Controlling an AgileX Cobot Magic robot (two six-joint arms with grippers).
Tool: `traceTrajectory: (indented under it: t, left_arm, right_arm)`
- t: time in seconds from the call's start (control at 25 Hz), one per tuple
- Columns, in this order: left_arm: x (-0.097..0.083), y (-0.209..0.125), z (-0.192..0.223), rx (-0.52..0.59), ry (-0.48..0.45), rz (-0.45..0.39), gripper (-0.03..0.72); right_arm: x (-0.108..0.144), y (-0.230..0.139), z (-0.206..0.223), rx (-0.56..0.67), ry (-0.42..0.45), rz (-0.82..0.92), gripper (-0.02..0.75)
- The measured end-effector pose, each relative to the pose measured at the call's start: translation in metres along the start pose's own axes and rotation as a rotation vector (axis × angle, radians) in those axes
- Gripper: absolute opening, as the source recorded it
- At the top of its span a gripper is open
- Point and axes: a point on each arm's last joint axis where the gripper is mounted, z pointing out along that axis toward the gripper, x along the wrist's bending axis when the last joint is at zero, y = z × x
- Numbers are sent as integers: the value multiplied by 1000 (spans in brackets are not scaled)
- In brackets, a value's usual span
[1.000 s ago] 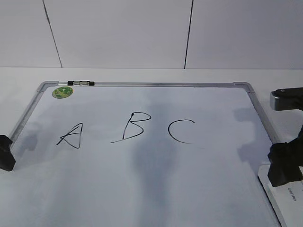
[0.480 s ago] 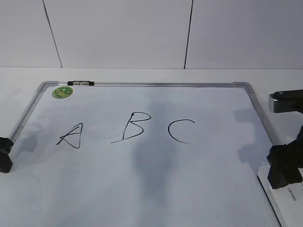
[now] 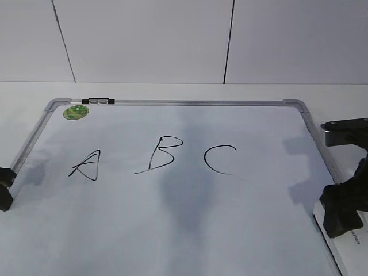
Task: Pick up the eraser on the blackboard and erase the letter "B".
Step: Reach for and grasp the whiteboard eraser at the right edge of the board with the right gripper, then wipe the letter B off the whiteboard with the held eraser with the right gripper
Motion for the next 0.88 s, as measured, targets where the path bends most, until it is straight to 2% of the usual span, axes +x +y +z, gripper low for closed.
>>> traceTrajectory:
  t: [0.4,0.88]
  left_arm:
    - [0,0,0,1,0,1,317]
    - [0,0,0,1,0,2,315]
  right_arm:
    - [4,2,8,34,37,-49,678]
    - [2,6,19,67,3,-26,679]
